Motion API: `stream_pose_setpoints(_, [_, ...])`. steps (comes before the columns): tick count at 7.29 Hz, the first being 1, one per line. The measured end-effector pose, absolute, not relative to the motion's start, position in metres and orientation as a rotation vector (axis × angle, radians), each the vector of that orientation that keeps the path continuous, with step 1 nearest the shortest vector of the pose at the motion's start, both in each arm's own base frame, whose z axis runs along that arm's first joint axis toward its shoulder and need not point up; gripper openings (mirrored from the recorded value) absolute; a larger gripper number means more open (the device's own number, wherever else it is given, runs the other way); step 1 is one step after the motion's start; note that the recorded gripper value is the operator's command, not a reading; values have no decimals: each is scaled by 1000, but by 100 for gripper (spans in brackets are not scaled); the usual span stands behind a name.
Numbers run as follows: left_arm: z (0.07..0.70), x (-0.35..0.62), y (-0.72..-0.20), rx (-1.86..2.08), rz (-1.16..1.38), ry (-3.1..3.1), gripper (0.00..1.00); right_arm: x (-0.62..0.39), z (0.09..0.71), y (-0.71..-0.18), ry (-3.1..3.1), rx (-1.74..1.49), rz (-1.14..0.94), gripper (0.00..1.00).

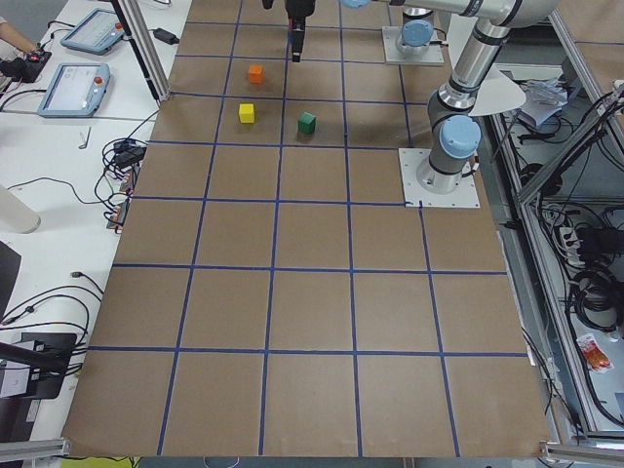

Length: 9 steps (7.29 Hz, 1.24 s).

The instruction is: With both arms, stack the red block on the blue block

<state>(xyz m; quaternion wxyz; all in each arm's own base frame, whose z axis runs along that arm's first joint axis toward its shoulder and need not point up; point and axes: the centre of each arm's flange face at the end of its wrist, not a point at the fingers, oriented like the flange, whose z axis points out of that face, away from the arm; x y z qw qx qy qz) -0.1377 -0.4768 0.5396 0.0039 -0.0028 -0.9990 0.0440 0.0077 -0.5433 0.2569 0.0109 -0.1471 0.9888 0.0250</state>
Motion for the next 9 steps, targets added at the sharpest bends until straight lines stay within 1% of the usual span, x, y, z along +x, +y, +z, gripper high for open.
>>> stream_pose_setpoints(2, [540,-138,-477,-9,139,-3131,100,6,281,-552,3104,-421,48,100])
stream_pose_setpoints(4, [540,-138,-477,-9,140,-3132,100,8,341,-566,3107,-323,86,100])
stream_pose_setpoints(6, [540,-138,-477,-9,140,-3132,100,17,412,-568,3096,-234,160,100])
stream_pose_setpoints(7, [540,-138,-476,-9,140,-3132,100,33,448,-562,3103,-158,162,100])
stream_pose_setpoints(8, [540,-138,-476,-9,140,-3131,100,60,470,-555,3113,-97,161,100])
stream_pose_setpoints(9, [540,-138,-476,-9,140,-3131,100,92,477,-548,3123,-75,164,100])
